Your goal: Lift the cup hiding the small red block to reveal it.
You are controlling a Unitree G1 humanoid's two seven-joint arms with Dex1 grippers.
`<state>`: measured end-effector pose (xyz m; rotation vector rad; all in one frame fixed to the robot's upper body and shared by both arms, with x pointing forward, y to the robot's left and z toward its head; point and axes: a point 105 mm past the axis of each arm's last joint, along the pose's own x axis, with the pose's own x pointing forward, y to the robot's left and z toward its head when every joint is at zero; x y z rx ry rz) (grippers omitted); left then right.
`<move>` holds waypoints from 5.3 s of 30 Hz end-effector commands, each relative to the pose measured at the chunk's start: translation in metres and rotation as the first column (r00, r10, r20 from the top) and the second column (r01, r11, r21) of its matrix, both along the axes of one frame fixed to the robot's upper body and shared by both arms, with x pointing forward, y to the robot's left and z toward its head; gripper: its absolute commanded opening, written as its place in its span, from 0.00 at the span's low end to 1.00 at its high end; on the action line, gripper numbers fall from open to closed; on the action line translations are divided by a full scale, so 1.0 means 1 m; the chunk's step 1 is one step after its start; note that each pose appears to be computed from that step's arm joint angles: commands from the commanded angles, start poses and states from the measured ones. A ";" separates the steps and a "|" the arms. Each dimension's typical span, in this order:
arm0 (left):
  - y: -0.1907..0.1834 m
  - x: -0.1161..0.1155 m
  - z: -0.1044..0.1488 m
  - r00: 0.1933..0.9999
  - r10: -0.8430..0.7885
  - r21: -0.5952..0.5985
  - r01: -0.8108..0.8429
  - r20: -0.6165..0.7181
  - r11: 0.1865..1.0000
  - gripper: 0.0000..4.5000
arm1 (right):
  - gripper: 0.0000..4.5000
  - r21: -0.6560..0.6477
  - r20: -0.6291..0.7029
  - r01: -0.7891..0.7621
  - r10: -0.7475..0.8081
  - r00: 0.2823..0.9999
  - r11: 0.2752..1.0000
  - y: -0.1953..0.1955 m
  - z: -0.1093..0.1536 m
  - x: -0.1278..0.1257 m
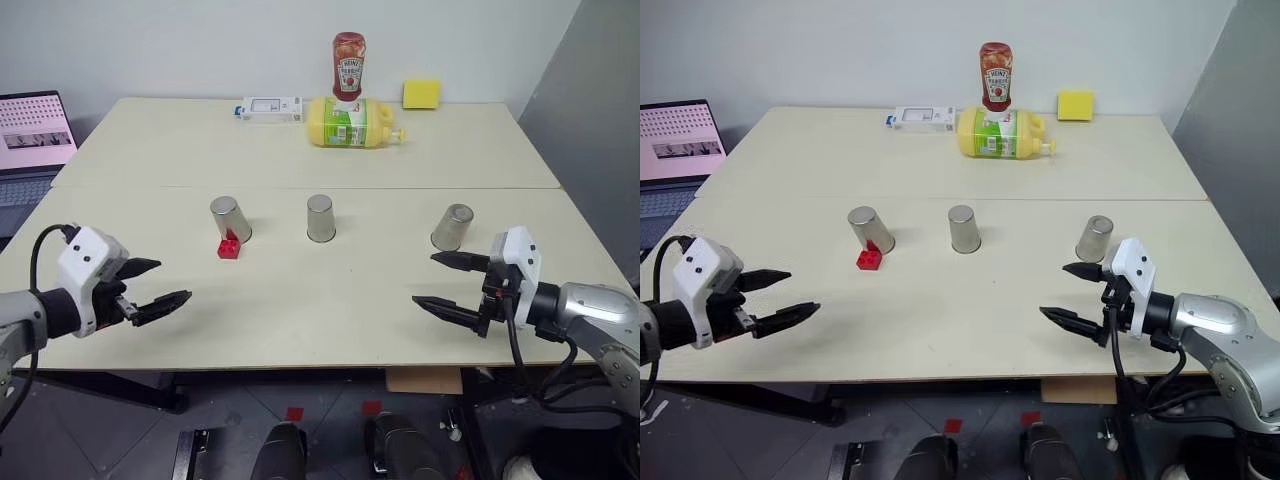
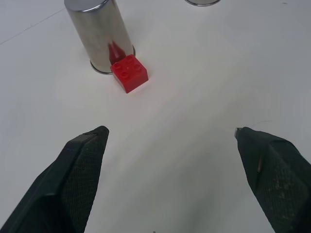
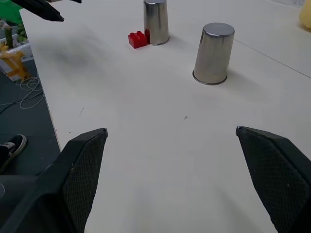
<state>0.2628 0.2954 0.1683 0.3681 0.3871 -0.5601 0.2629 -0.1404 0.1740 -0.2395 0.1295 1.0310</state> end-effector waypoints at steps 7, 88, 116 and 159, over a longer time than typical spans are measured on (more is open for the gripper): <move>-0.003 0.001 0.012 0.999 0.000 0.012 -0.001 0.047 1.000 0.99 | 1.00 0.014 0.034 -0.011 0.011 0.999 1.000 0.000 0.013 0.000; -0.019 0.013 0.023 0.995 -0.079 0.028 0.077 0.063 0.997 0.99 | 1.00 0.007 0.018 -0.079 0.079 0.997 0.997 0.000 0.018 -0.009; -0.050 0.032 0.031 0.976 -0.191 0.016 0.190 0.105 0.982 0.99 | 1.00 0.072 0.081 0.069 -0.075 0.994 0.995 0.071 0.022 0.058; -0.046 0.032 0.034 0.980 -0.162 0.040 0.159 0.117 0.987 1.00 | 0.59 0.045 -0.057 0.218 -0.215 0.975 0.975 0.169 -0.008 0.174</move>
